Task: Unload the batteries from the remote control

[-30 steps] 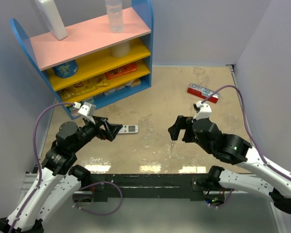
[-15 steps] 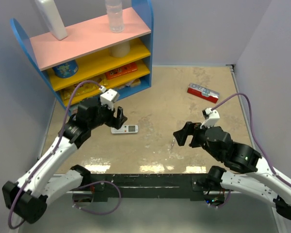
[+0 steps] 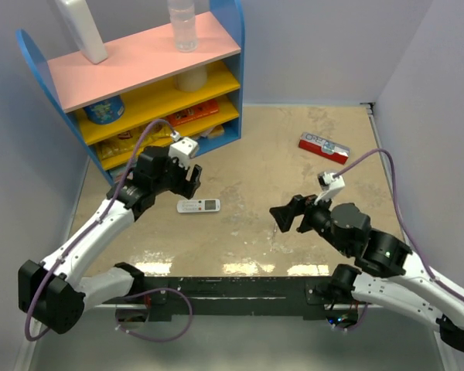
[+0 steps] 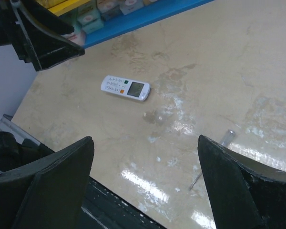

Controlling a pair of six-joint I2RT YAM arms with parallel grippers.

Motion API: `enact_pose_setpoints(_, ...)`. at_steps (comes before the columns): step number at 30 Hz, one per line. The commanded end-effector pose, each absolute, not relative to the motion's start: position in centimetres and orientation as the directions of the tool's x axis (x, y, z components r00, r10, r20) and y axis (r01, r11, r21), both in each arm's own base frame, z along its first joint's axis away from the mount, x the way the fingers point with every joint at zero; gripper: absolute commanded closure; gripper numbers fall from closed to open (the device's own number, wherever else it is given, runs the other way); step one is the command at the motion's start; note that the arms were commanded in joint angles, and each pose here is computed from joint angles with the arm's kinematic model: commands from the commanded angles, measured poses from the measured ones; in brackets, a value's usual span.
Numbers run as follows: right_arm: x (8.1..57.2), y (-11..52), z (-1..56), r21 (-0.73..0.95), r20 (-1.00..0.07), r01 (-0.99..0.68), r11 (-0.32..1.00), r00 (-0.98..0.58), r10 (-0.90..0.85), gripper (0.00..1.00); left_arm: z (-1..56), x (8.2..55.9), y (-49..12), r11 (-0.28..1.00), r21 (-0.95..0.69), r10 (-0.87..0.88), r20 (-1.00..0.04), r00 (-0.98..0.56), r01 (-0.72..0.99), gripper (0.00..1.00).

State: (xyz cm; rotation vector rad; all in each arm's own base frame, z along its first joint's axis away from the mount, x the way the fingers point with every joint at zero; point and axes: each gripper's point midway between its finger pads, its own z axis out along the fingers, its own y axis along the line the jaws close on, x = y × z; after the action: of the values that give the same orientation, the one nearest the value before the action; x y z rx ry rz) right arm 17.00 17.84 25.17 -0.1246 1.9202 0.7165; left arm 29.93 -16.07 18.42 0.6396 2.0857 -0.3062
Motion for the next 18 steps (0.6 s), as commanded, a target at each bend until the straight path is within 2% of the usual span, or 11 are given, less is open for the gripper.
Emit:
enact_pose_setpoints(1, 19.2, 22.4, 27.5, 0.37, -0.905, -0.501, 0.782, -0.386, 0.181, 0.08, 21.7, 30.5, -14.9, 0.899, -0.163, 0.041, -0.893, -0.448, 0.407, 0.19)
enact_pose_setpoints(6, 22.6, 29.5, 25.2, 0.189, -0.945, -0.632, 0.751, -0.325, -0.035, 0.11, 19.1, 29.9, -10.5, 0.94, -0.283, -0.129, -0.812, -0.569, 0.191, 0.21)
enact_pose_setpoints(8, 23.5, 31.4, 25.7, 0.084, -0.967, -0.701, 0.709, -0.23, -0.113, 0.11, 19.0, 29.4, -9.2, 0.94, -0.309, -0.177, -0.805, -0.566, 0.144, 0.22)
enact_pose_setpoints(11, 25.6, 34.4, 23.4, -0.071, -0.962, -0.749, 0.659, -0.123, -0.244, 0.09, 18.1, 28.3, -8.7, 0.936, -0.335, -0.215, -0.788, -0.577, 0.108, 0.21)
enact_pose_setpoints(13, 27.1, 35.9, 19.9, -0.166, -0.927, -0.759, 0.63, -0.099, -0.363, 0.09, 17.3, 27.8, -8.4, 0.936, -0.343, -0.232, -0.772, -0.592, 0.082, 0.21)
enact_pose_setpoints(15, 28.2, 37.1, 19.2, -0.214, -0.914, -0.762, 0.612, -0.064, -0.4, 0.09, 16.1, 27.3, -8.0, 0.935, -0.352, -0.259, -0.748, -0.611, 0.035, 0.22)
enact_pose_setpoints(18, 28.9, 39.0, 16.4, -0.304, -0.871, -0.802, 0.514, 0.016, -0.491, 0.1, 15.7, 27.3, -7.5, 0.924, -0.381, -0.324, -0.721, -0.613, -0.04, 0.22)
